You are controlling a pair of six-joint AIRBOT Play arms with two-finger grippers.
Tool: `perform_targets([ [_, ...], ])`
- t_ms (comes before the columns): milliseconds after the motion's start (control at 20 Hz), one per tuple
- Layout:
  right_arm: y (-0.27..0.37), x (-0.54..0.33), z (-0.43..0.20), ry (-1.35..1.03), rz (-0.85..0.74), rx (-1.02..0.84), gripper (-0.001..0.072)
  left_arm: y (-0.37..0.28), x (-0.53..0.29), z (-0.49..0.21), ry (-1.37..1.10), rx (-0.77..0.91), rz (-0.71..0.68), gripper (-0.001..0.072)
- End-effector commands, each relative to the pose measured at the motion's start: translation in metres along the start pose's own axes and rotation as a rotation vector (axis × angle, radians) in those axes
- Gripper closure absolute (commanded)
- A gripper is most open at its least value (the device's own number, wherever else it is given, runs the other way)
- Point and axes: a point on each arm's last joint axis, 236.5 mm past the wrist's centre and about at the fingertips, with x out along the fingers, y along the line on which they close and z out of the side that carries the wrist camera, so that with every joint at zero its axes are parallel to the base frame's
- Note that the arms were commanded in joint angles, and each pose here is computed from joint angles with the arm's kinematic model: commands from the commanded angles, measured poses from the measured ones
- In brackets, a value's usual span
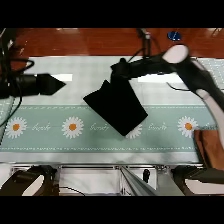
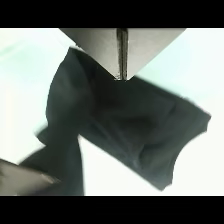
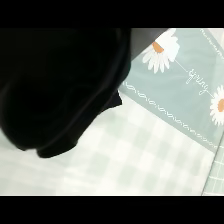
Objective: Fold the shirts.
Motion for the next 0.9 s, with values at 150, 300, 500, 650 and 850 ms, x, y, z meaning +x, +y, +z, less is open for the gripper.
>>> perform_targets([
  [150,-0.030,0.079,-0.023,0.119,-0.011,0.070,0.0690,0.016,0.008,-0.040,0.046,-0.030,0.027,0.0682],
  [300,-0.036,0.090,-0.038,0.166,-0.015,0.106,0.0689,0.018,0.009,-0.026,-0.014,-0.033,0.034,0.0682],
  [500,-0.022,0.096,-0.053,0.213,0.005,0.081,0.0295,0.023,0.015,-0.019,-0.030,-0.043,0.042,0.0682],
  [650,-0.032,0.050,-0.039,0.230,0.006,0.110,0.0295,0.030,0.024,-0.017,-0.026,-0.056,0.051,0.0682],
  [850,-0.070,-0.082,-0.023,0.210,-0.213,0.054,0.0295,0.036,0.035,-0.021,0.007,-0.073,0.056,0.0682],
])
